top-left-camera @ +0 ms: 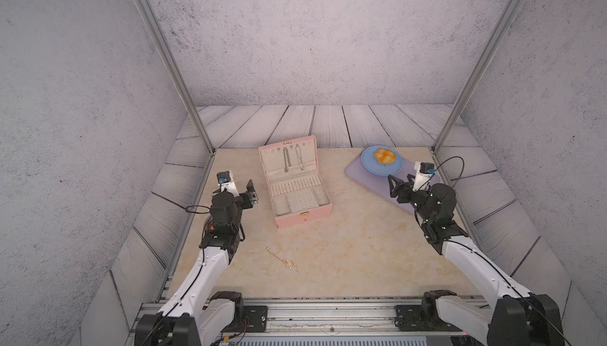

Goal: Put jewelry chain into jewelry box
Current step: Pick up the necklace from the center of the board.

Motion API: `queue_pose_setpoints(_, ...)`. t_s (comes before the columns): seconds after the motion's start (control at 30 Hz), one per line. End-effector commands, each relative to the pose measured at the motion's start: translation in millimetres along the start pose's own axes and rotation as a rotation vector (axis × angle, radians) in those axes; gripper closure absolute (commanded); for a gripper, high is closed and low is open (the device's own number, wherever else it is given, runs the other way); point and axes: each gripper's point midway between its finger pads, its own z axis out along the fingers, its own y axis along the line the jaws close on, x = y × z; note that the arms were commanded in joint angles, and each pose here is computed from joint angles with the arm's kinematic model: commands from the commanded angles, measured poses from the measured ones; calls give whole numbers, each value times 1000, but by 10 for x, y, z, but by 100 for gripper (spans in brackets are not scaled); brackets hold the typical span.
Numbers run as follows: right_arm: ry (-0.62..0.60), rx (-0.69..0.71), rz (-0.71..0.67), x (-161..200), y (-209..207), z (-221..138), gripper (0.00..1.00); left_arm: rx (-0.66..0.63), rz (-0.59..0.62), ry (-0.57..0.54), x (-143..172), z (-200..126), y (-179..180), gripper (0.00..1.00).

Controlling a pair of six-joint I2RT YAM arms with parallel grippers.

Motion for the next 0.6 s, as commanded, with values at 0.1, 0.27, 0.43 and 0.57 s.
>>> queue_pose_setpoints(0.1, 572, -386, -111, 1432, 1534, -97, 28, 12, -198, 262, 475, -553, -149, 11)
queue_pose_setpoints(0.27, 750, -510, -366, 2169, 2322, -220, 37, 82, -290, 424, 758, -829, -292, 12)
queue_pose_setpoints(0.43, 827, -581, -525, 2628, 2718, -212, 46, 100, -271, 476, 925, -1006, -266, 12)
queue_pose_setpoints(0.57, 885, -592, -591, 2916, 2867, -149, 52, 113, -279, 492, 1043, -1072, -252, 12)
